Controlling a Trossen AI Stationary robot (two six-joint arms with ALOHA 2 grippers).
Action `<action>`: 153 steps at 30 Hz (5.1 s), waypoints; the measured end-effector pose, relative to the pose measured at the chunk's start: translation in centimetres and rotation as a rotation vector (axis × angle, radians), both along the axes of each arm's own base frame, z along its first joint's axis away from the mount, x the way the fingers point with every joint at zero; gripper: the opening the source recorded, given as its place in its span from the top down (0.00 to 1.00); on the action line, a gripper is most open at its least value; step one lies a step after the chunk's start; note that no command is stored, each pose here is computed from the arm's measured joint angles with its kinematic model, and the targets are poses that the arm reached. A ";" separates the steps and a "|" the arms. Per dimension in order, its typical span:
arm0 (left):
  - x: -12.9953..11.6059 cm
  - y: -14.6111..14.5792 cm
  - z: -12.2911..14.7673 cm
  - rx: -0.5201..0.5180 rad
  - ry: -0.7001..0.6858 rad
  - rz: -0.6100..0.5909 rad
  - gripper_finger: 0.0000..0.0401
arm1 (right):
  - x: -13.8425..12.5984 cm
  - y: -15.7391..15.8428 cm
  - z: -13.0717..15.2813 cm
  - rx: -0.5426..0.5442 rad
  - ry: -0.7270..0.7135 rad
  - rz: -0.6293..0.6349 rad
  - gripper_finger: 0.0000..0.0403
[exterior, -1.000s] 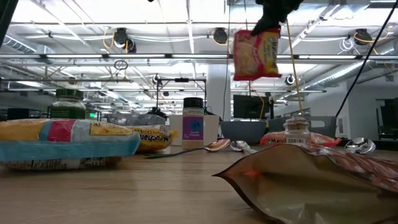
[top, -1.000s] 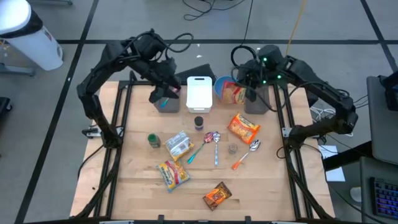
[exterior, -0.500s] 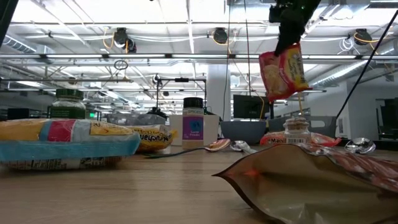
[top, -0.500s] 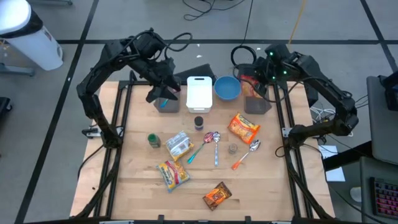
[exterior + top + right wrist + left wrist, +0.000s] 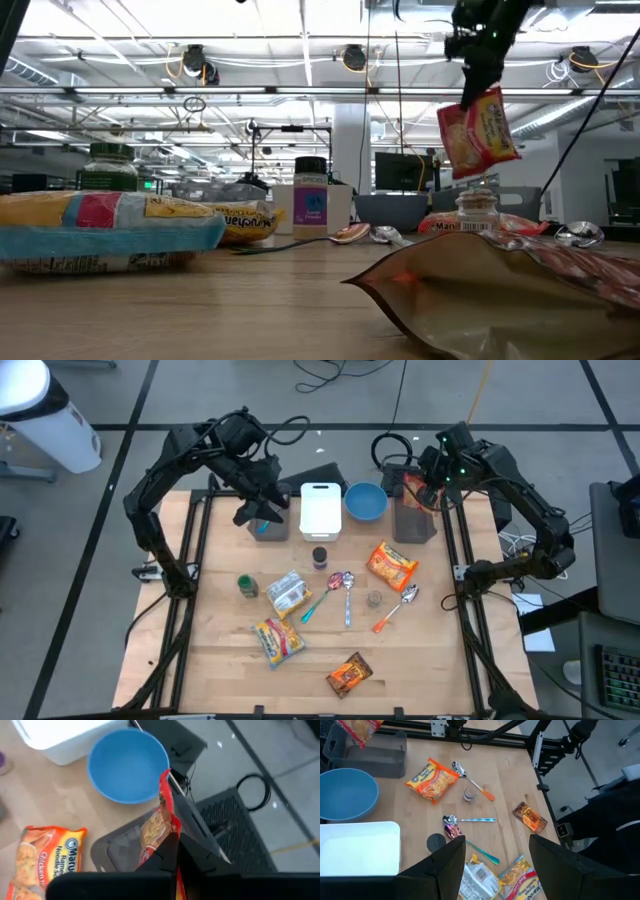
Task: Pick & Place Food Item
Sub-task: Put the red noodle pack into the right black bin, then put the black seasoning bottle into the white bin
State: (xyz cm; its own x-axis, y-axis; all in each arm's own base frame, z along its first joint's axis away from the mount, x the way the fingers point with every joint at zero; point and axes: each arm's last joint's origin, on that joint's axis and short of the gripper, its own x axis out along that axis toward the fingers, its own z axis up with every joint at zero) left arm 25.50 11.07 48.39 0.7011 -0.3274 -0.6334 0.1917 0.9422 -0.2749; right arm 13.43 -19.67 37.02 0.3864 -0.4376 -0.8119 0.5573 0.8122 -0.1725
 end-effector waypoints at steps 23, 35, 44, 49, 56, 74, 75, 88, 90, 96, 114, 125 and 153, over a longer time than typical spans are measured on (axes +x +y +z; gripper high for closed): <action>0.1 -0.1 0.0 -0.027 0.006 0.025 0.43 | 0.8 -2.5 -5.9 -0.141 0.007 -0.006 1.00; 0.1 0.0 0.1 -0.040 0.009 0.040 0.43 | 1.8 -4.2 -9.0 -0.139 0.126 0.083 1.00; 0.2 0.0 0.2 -0.035 -0.002 0.042 0.43 | 2.3 -5.2 -9.8 -0.197 0.206 0.131 1.00; 0.4 0.1 0.3 -0.031 -0.020 0.048 0.43 | 2.5 -5.5 -10.3 -0.166 0.199 0.110 1.00; 0.4 0.1 0.3 -0.031 -0.026 0.051 0.43 | 2.5 -5.6 -10.5 -0.165 0.203 0.107 0.96; 0.5 0.1 0.4 -0.034 -0.026 0.059 0.43 | 2.3 -6.2 -9.6 -0.209 0.116 -0.023 0.73; 0.5 0.2 0.3 -0.028 -0.023 0.065 0.43 | 2.3 -6.2 -9.3 -0.222 0.078 -0.054 0.73; -0.9 2.0 0.0 -0.015 0.026 0.130 0.43 | 4.1 -3.4 -3.0 -0.109 -0.691 -0.062 0.71; -1.2 2.3 -0.1 -0.022 0.028 0.130 0.43 | 4.8 -2.8 -2.5 -0.072 -0.762 -0.019 0.71; -1.5 3.2 -0.6 -0.048 0.028 0.123 0.43 | 7.3 -0.8 -2.0 0.023 -0.851 0.059 0.71; -8.5 -1.6 -7.0 -0.096 -0.088 0.412 0.43 | 11.7 4.3 0.1 0.041 -1.035 0.297 0.71; -13.5 -6.3 -12.4 -0.216 -0.317 0.578 0.43 | 13.5 6.3 -0.4 0.097 -1.048 0.283 0.71; -12.4 -8.4 -20.1 -0.445 -0.272 0.466 0.43 | 23.6 17.3 -6.9 0.486 -1.061 0.473 0.63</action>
State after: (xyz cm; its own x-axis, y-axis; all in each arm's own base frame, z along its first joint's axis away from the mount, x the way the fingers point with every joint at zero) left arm 13.07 2.72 28.27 0.9464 -0.1413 -0.2905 -0.0884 0.7517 -0.6535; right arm 37.04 -2.40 30.10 0.9831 0.1776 -0.0446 -0.1237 0.8236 0.5536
